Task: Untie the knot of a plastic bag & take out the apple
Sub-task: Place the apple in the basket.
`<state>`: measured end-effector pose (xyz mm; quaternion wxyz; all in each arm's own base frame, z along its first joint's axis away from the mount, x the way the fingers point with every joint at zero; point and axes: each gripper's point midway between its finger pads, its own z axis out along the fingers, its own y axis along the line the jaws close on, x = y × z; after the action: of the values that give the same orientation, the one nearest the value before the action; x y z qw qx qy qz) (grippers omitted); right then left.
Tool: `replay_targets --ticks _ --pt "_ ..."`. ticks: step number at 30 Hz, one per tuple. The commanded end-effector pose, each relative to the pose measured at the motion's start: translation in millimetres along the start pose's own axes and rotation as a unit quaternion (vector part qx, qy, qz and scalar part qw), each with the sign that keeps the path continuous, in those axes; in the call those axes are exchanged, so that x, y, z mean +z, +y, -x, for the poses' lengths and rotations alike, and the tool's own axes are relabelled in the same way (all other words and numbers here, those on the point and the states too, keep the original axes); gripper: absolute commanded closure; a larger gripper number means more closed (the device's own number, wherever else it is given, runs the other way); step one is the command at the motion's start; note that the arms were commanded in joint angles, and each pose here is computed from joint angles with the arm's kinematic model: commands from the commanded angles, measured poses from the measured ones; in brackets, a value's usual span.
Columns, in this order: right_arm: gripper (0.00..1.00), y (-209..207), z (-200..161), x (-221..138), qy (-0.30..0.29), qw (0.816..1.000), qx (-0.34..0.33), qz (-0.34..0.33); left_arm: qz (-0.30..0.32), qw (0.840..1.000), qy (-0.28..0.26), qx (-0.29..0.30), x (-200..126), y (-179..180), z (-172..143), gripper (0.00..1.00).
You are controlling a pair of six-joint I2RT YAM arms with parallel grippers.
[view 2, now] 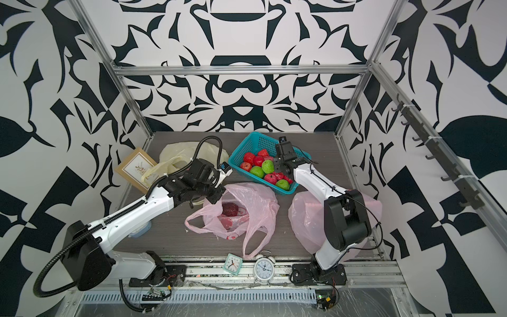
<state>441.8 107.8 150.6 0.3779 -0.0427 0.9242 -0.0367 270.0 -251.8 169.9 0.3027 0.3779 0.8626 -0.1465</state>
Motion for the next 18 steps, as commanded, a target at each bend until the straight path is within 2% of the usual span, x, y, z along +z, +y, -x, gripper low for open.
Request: replay_targets --ticks 1,14,15,18 --pt "0.83 -4.9 29.9 -2.1 -0.034 0.999 0.006 -0.007 0.007 1.0 0.03 0.003 6.4 1.9 -16.9 0.93" --pt "0.81 -27.0 22.5 37.2 0.006 0.999 0.016 -0.037 0.015 0.999 0.034 0.006 9.4 4.9 -19.6 0.93" --pt "0.78 -26.6 23.9 38.9 0.007 0.999 0.016 -0.035 0.016 0.999 0.033 0.006 9.1 5.2 -19.0 0.93" --pt "0.56 -23.1 25.5 39.7 0.013 0.999 0.016 -0.026 0.015 0.999 0.035 0.005 9.7 5.1 -20.3 0.93"
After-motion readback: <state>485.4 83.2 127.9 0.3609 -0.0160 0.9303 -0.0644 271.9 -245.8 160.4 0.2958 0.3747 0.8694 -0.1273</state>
